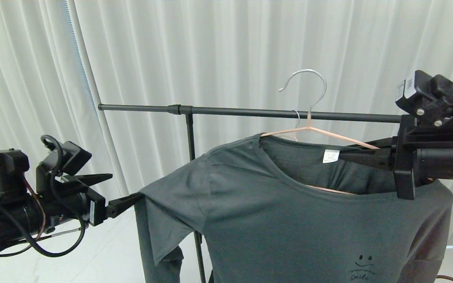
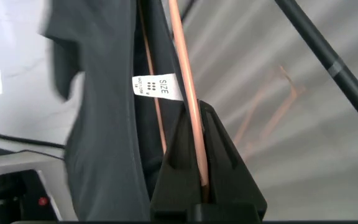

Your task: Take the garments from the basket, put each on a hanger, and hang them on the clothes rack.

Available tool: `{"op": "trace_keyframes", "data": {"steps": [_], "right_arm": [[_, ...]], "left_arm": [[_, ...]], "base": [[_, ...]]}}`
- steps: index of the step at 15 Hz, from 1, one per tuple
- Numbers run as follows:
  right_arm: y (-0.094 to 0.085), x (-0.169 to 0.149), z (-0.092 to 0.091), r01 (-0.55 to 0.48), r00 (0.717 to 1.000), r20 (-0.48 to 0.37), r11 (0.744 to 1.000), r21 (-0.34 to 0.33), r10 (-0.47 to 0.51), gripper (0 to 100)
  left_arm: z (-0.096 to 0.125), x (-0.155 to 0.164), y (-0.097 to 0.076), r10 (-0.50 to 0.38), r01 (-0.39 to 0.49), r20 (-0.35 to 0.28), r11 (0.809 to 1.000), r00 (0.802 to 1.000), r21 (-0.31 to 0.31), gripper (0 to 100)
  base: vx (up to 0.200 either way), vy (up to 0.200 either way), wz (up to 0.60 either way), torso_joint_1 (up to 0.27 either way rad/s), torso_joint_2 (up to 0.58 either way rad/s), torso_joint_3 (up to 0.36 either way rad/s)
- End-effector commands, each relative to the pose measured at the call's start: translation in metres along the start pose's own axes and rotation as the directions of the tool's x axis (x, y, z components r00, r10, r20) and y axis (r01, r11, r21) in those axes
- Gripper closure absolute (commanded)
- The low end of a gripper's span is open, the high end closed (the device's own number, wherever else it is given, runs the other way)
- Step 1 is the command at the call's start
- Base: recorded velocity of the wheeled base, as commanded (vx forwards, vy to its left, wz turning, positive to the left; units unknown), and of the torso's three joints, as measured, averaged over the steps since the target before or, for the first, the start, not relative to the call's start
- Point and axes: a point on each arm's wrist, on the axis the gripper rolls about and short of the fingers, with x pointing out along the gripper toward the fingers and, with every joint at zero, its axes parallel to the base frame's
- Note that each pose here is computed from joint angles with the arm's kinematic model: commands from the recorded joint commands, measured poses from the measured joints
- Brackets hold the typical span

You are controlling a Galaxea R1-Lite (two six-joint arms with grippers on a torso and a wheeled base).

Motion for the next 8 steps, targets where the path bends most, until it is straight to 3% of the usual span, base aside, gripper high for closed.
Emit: {"op": "trace_keyframes", "data": {"steps": [1, 4, 8], "right_arm": [[-0.010, -0.010, -0.005, 0.067, 0.997, -0.027, 0.997, 0.026, -0.067, 100], [-0.013, -0.029, -0.012, 0.120, 0.990, -0.084, 0.991, 0.058, -0.115, 100], [-0.007, -0.062, -0.021, 0.196, 0.970, -0.168, 0.976, 0.098, -0.178, 100]], "left_arm": [[0.025, -0.023, -0.020, -0.019, 0.023, 0.120, 0.999, 0.993, -0.032, 0], [0.028, -0.036, -0.027, -0.012, 0.020, 0.151, 0.998, 0.988, -0.053, 0], [0.021, -0.033, -0.024, 0.035, -0.025, 0.114, 0.996, 0.993, -0.085, 0]], "base": [[0.000, 0.000, 0.00, 0.000, 0.00, 0.000], [0.000, 0.000, 0.00, 0.000, 0.00, 0.000], [0.000, 0.000, 0.00, 0.000, 0.00, 0.000]]}}
